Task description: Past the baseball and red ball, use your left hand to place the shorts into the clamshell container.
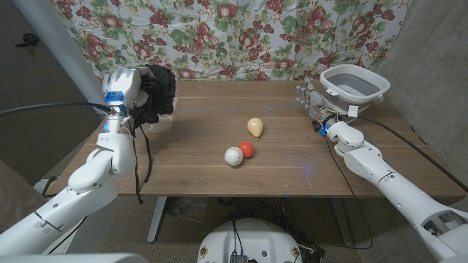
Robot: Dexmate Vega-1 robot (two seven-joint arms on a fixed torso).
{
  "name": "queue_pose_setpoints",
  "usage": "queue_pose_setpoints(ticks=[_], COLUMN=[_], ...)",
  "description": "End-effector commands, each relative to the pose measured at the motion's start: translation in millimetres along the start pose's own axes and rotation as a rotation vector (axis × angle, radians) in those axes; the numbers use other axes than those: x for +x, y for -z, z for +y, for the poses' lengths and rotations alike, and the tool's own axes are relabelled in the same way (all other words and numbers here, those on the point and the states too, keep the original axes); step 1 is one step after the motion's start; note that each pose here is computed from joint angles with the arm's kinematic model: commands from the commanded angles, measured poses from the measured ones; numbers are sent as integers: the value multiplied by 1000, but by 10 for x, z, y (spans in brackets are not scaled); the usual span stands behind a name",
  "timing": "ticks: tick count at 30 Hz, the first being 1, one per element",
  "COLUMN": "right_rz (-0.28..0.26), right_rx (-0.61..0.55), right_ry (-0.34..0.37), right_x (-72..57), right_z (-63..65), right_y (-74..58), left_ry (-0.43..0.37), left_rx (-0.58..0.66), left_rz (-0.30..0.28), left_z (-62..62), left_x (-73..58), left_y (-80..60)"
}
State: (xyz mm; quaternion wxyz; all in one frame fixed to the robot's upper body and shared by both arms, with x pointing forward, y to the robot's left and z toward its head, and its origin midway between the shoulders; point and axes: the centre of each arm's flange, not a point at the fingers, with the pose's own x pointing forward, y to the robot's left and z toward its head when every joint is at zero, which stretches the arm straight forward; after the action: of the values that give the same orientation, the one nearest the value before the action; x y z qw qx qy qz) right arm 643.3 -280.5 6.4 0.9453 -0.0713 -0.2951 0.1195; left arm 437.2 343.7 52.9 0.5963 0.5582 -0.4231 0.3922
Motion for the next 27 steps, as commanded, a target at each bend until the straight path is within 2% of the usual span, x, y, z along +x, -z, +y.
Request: queue_pose_setpoints(ticks=[1, 8, 27], right_rz=[1, 0, 2], right_rx=[-2, -2, 4], right_ry=[-3, -5, -12], right_x=[49, 69, 142], right_z=[-5, -1, 23], right_y=[-8, -10, 6], left_ry=[20, 32, 21], left_rx=[10, 4, -1], left_rz=[-3, 2, 5], left_z=[-170, -274, -429], left_x=[197, 272, 462], left_y=[64, 79, 59])
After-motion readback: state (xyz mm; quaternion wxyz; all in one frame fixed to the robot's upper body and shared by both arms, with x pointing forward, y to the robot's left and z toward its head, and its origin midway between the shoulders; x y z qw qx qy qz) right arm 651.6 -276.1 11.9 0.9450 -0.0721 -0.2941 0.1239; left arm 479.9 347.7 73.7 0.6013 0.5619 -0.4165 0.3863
